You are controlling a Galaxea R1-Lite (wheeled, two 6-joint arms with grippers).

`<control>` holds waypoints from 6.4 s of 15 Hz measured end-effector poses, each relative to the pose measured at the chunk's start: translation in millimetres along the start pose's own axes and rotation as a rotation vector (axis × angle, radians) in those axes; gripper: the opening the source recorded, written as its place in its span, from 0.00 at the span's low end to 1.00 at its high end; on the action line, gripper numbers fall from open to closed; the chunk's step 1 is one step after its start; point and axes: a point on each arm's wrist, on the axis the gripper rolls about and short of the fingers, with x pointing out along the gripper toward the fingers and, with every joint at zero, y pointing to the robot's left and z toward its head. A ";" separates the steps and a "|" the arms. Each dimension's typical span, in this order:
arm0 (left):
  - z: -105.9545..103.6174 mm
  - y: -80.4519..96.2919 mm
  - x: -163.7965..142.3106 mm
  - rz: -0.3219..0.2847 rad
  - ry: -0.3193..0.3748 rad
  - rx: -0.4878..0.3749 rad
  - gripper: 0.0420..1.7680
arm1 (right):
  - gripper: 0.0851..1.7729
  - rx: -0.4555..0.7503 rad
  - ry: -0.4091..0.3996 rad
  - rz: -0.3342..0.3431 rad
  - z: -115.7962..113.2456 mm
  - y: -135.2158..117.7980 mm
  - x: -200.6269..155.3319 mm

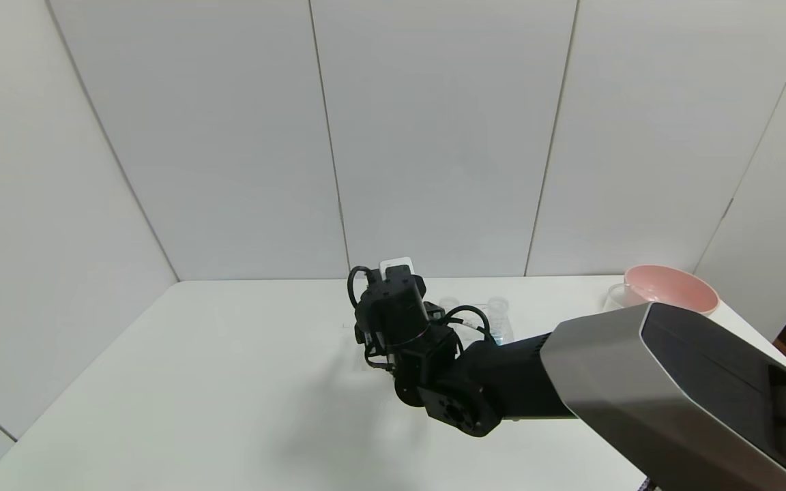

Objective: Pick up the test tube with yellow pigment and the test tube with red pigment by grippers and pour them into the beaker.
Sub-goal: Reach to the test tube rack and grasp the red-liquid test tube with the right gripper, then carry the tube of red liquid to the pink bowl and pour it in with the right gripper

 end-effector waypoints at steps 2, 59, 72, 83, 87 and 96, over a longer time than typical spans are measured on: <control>0.0 0.0 0.0 0.000 0.000 0.000 0.97 | 0.75 0.005 -0.006 0.001 0.7 0.2 0.0; 0.0 0.0 0.0 0.000 0.000 0.000 0.97 | 0.25 -0.049 0.091 0.396 63.7 -204.5 -196.1; 0.0 0.0 0.0 0.000 0.000 0.000 0.97 | 0.25 -0.167 0.085 0.299 79.0 -354.4 -186.6; 0.0 0.0 0.0 0.000 0.000 0.000 0.97 | 0.25 -0.434 0.150 0.373 85.2 -429.1 -133.3; 0.0 0.0 0.0 0.000 0.000 0.000 0.97 | 0.25 -0.506 0.304 0.328 82.9 -439.3 -124.4; 0.0 0.0 0.0 0.000 0.000 0.000 0.97 | 0.25 -0.725 0.448 0.323 101.4 -436.9 -106.6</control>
